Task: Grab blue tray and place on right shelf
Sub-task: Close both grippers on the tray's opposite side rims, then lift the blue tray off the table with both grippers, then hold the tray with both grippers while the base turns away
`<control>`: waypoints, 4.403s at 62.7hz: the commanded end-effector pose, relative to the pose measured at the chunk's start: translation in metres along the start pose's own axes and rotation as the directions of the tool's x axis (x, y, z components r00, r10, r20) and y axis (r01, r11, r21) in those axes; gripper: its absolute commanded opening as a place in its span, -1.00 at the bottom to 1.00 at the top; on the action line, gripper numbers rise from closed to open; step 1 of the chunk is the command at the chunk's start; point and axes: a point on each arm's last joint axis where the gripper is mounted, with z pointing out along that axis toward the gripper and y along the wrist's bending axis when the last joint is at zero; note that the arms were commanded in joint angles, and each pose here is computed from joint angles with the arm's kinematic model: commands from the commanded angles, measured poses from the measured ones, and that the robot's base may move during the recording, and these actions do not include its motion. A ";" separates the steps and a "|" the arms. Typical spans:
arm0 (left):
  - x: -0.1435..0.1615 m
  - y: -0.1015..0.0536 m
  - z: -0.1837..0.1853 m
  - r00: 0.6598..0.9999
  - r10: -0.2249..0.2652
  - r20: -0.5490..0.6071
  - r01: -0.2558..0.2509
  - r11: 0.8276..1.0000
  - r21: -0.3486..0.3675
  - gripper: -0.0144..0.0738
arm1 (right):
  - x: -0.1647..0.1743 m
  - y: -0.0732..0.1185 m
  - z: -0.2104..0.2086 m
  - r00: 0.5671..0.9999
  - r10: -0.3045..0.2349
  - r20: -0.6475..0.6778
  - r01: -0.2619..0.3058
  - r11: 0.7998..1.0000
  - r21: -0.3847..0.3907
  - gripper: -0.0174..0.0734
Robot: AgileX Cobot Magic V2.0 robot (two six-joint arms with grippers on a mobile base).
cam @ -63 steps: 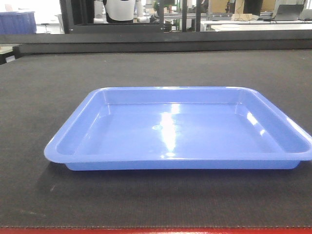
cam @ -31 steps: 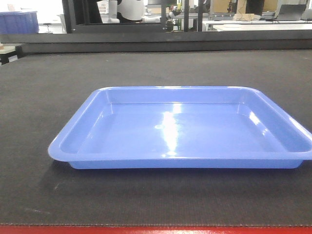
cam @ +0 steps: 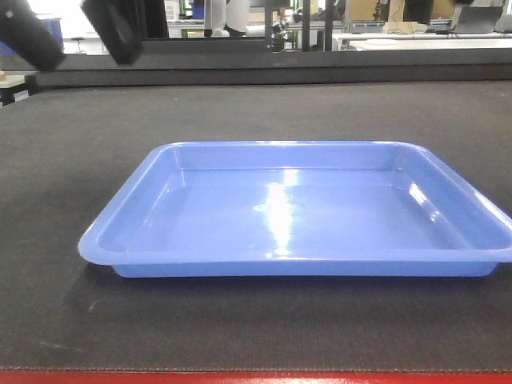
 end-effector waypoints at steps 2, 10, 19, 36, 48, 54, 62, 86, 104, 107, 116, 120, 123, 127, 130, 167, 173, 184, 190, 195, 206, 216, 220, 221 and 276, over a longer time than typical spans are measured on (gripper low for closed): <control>-0.021 -0.001 -0.001 0.996 -0.078 0.037 0.079 0.997 -0.022 0.32 | -0.019 -0.004 0.007 0.998 0.047 0.035 -0.049 0.997 0.055 0.76; -0.030 -0.001 0.024 0.991 -0.130 -0.009 0.130 0.991 -0.037 0.32 | -0.023 -0.009 0.035 0.996 0.089 -0.022 -0.086 0.990 0.107 0.76; -0.029 0.003 0.056 0.985 -0.151 -0.079 0.146 0.987 -0.069 0.32 | -0.022 -0.011 0.064 0.992 0.098 -0.081 -0.088 0.988 0.127 0.76; -0.024 0.014 0.100 0.957 -0.232 -0.176 0.214 0.970 -0.114 0.31 | -0.019 -0.017 0.105 0.986 0.088 -0.143 -0.065 0.986 0.155 0.76; -0.025 0.017 0.108 0.952 -0.259 -0.164 0.244 0.964 -0.104 0.31 | -0.015 -0.027 0.131 0.978 0.104 -0.180 -0.071 0.981 0.181 0.76; -0.027 0.017 0.109 0.954 -0.262 -0.149 0.250 0.964 -0.094 0.31 | -0.012 -0.032 0.142 0.972 0.119 -0.201 -0.081 0.979 0.188 0.76; -0.026 0.017 0.116 0.951 -0.263 -0.162 0.249 0.963 -0.099 0.31 | -0.009 -0.033 0.153 0.968 0.122 -0.218 -0.081 0.978 0.190 0.76; -0.022 0.018 0.127 0.943 -0.272 -0.195 0.255 0.961 -0.105 0.09 | -0.006 -0.033 0.161 0.962 0.132 -0.238 -0.088 0.978 0.189 0.03; -0.027 0.016 0.121 0.940 -0.270 -0.206 0.253 0.962 -0.106 -0.76 | -0.009 -0.031 0.150 0.965 0.136 -0.223 -0.096 0.978 0.183 -0.49; -0.030 0.015 0.117 0.941 -0.269 -0.207 0.252 0.962 -0.105 -0.79 | -0.012 -0.030 0.141 0.970 0.134 -0.202 -0.098 0.979 0.178 -0.49; -0.042 0.014 0.089 0.955 -0.251 -0.159 0.237 0.966 -0.102 -0.78 | -0.021 -0.025 0.102 0.985 0.125 -0.121 -0.105 0.982 0.160 -0.49; -0.045 0.013 0.068 0.964 -0.239 -0.117 0.229 0.969 -0.097 -0.78 | -0.024 -0.023 0.079 0.989 0.121 -0.083 -0.108 0.983 0.152 -0.49; -0.045 0.013 0.055 0.968 -0.232 -0.098 0.222 0.970 -0.099 -0.78 | -0.024 -0.021 0.065 0.991 0.120 -0.064 -0.110 0.983 0.148 -0.49; -0.044 0.013 0.033 0.974 -0.214 -0.079 0.205 0.973 -0.104 -0.78 | -0.024 -0.018 0.045 0.993 0.115 -0.037 -0.109 0.984 0.140 -0.49; -0.041 0.013 0.022 0.978 -0.191 -0.083 0.181 0.977 -0.108 -0.78 | -0.023 -0.015 0.031 0.994 0.107 -0.021 -0.103 0.986 0.131 -0.49; 0.010 0.014 -0.094 0.986 -0.157 -0.046 0.151 0.981 -0.118 -0.78 | 0.002 0.010 -0.037 0.997 0.043 -0.056 -0.039 0.996 0.078 -0.49; 0.010 0.012 -0.094 0.985 -0.163 -0.052 0.158 0.983 -0.097 -0.78 | 0.000 0.011 -0.045 0.997 0.045 -0.058 -0.040 0.996 0.079 -0.49; 0.011 0.009 -0.094 0.983 -0.172 -0.060 0.168 0.984 -0.065 -0.78 | -0.010 0.014 -0.068 0.999 0.044 0.006 -0.045 0.997 0.063 -0.49; 0.011 0.009 -0.094 0.983 -0.172 -0.060 0.168 0.984 -0.065 -0.78 | -0.014 0.015 -0.073 0.999 0.044 0.030 -0.045 0.997 0.057 -0.49; 0.011 0.009 -0.094 0.983 -0.172 -0.060 0.168 0.984 -0.065 -0.78 | -0.014 0.015 -0.073 0.999 0.044 0.032 -0.045 0.997 0.056 -0.49; 0.010 0.007 -0.094 0.983 -0.175 -0.058 0.172 0.984 -0.050 -0.78 | -0.014 0.015 -0.073 0.998 0.043 0.037 -0.045 0.997 0.055 -0.49; 0.010 0.007 -0.094 0.983 -0.175 -0.058 0.172 0.984 -0.050 -0.78 | -0.014 0.015 -0.073 0.998 0.043 0.036 -0.045 0.997 0.055 -0.49; 0.010 0.007 -0.094 0.983 -0.175 -0.058 0.172 0.984 -0.050 -0.78 | -0.014 0.015 -0.073 0.998 0.043 0.036 -0.045 0.997 0.055 -0.49; 0.010 0.007 -0.094 0.983 -0.175 -0.058 0.172 0.984 -0.050 -0.78 | -0.014 0.015 -0.073 0.998 0.043 0.036 -0.045 0.997 0.055 -0.49; 0.010 0.007 -0.094 0.983 -0.175 -0.058 0.172 0.984 -0.050 -0.78 | -0.014 0.015 -0.073 0.998 0.043 0.036 -0.045 0.997 0.055 -0.49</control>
